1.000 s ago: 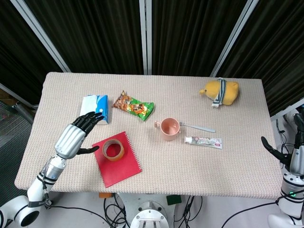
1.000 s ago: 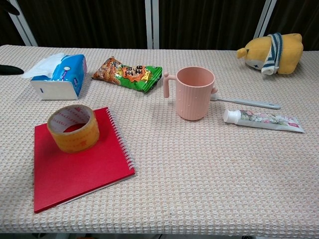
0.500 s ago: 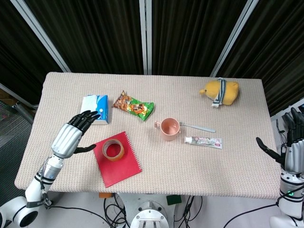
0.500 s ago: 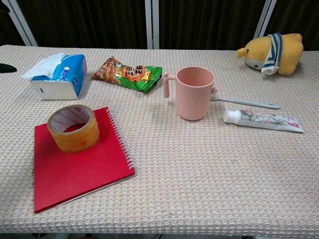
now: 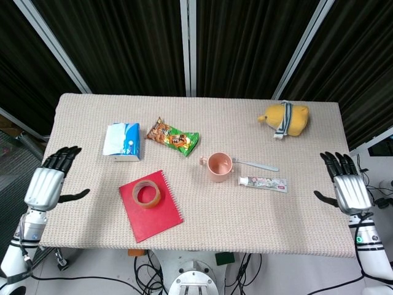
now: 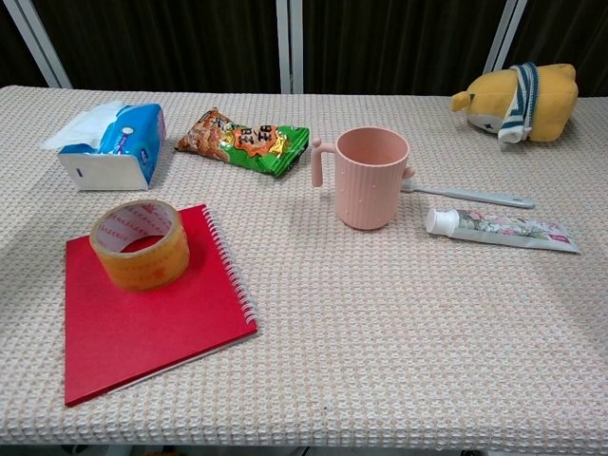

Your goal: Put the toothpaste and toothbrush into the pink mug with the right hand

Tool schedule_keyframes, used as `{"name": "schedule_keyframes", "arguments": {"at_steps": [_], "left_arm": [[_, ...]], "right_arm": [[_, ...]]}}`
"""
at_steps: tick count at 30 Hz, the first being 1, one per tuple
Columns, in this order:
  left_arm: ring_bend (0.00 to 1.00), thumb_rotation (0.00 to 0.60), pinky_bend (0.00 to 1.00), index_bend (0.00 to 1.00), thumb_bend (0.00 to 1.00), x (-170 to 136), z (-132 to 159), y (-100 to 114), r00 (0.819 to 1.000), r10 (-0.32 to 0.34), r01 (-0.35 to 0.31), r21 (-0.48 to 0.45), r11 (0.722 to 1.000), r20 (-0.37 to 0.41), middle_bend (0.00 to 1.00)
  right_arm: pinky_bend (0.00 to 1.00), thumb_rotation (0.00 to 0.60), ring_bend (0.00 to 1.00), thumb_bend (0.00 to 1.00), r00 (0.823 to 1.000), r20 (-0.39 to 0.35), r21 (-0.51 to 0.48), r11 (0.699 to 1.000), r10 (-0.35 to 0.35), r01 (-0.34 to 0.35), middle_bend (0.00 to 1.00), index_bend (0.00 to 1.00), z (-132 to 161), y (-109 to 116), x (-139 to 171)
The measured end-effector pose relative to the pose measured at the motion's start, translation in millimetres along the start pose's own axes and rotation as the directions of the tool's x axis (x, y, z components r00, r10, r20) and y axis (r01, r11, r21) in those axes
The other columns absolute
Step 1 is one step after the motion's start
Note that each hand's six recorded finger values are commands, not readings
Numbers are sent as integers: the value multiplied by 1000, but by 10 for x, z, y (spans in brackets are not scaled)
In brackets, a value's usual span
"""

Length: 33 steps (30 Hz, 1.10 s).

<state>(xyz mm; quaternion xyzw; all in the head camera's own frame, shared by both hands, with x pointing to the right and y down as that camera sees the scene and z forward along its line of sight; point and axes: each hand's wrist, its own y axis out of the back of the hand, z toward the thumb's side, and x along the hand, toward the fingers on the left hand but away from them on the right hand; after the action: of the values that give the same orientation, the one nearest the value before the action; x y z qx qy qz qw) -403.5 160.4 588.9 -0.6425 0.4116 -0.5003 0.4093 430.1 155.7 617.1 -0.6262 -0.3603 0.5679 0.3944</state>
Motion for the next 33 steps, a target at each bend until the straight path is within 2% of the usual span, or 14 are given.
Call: {"name": "schedule_keyframes", "arguments": {"at_steps": [3,7,11,15,17,21,27,33], "left_arm": [[107,481,216,88,69,-83,-100,-4,999,0,0,-16,1000,-32,105],[106,489,216,88,69,-171,-209,9,998,8,-8,8,1000,-58,105],[107,491,216,89,70,-216,-247,18,997,12,-12,9,1000,-70,105],[106,509,216,89,72,-239,-280,-10,997,-6,8,18,1000,-75,105],[103,493,216,89,73,-243,-290,-25,997,-17,19,24,1000,-76,105],[100,455,216,89,74,-245,-296,-85,996,-55,56,9,998,-73,105],[100,457,216,89,75,-246,-337,-138,994,-71,72,9,997,-77,105],[100,458,217,89,75,-259,-400,-138,994,-72,73,12,997,-88,105]], "right_arm": [[0,600,0,331,996,-4,78,993,91,-91,56,0,86,-90,-97],[0,600,0,331,979,-7,129,971,202,-199,54,5,229,-236,-240],[0,600,0,351,963,-4,107,957,270,-268,57,7,362,-388,-364],[0,600,0,355,943,1,46,942,331,-331,116,6,487,-535,-472],[0,600,6,355,939,-9,32,939,344,-343,131,21,577,-576,-534],[0,600,27,357,942,-26,33,943,333,-332,185,100,723,-636,-638],[0,600,76,360,945,-17,57,944,327,-326,353,223,836,-705,-737],[0,600,87,362,941,-2,81,938,338,-337,378,293,958,-795,-779]]}}
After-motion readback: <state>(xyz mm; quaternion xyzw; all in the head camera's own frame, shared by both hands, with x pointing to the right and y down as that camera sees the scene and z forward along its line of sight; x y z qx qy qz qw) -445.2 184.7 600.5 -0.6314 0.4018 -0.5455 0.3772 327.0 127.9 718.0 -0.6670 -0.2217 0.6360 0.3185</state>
